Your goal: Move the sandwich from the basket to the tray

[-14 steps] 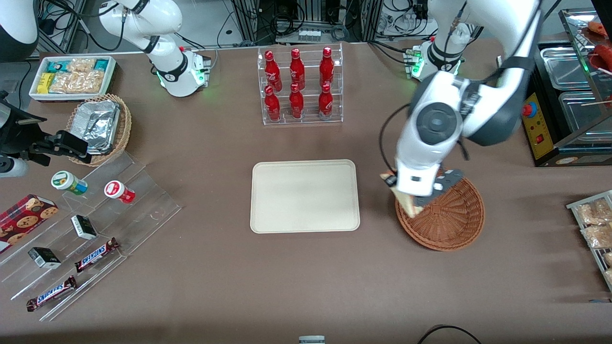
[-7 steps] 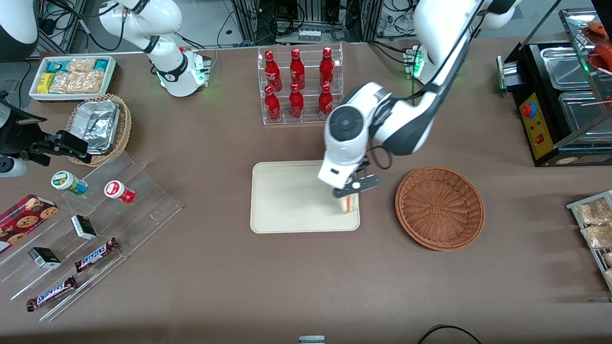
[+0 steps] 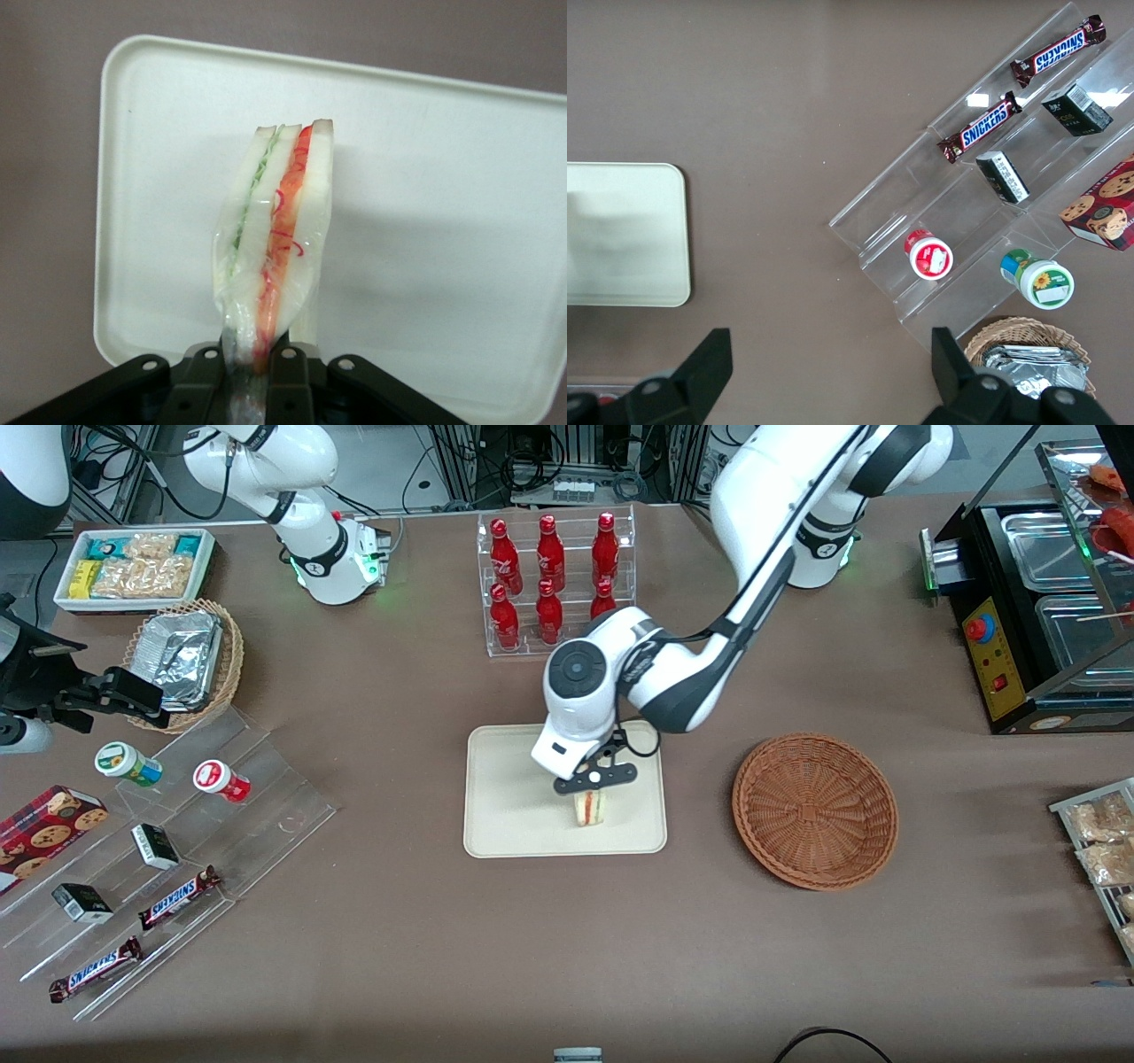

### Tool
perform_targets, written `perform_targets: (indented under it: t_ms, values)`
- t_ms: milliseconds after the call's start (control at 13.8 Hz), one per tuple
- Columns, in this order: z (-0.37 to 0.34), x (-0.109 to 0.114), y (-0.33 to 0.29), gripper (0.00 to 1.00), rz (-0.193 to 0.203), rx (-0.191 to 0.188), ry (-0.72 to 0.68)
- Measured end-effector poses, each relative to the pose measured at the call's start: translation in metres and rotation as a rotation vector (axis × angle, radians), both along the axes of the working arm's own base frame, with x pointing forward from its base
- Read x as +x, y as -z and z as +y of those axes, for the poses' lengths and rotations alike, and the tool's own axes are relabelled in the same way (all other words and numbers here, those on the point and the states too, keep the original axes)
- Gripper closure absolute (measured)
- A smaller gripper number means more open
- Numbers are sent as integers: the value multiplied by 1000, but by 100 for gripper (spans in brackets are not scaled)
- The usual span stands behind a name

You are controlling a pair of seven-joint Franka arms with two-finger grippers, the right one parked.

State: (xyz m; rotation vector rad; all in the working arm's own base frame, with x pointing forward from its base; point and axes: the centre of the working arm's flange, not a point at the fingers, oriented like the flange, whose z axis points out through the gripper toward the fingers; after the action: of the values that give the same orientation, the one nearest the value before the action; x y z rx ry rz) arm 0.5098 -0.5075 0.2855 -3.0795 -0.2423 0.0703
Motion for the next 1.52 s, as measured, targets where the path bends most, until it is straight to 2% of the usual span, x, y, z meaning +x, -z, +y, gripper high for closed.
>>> perform_targets:
  t_ms: [145,435,581,653,871,1089,1306,1524]
  values:
    - [-8,-7,19,85,3,18,21]
    - [-14,-11,39,85,-1,12,35]
    - [-16,-12,42,70,-12,20,49]
    - [-17,-11,40,59,-18,19,52]
    - [-19,-1,15,30,-53,-2,26]
    - [4,15,-44,0,-71,28,-108]
    - [64,39,-128,0,-77,63,-219]
    - [134,58,-207,0,-91,48,-335]
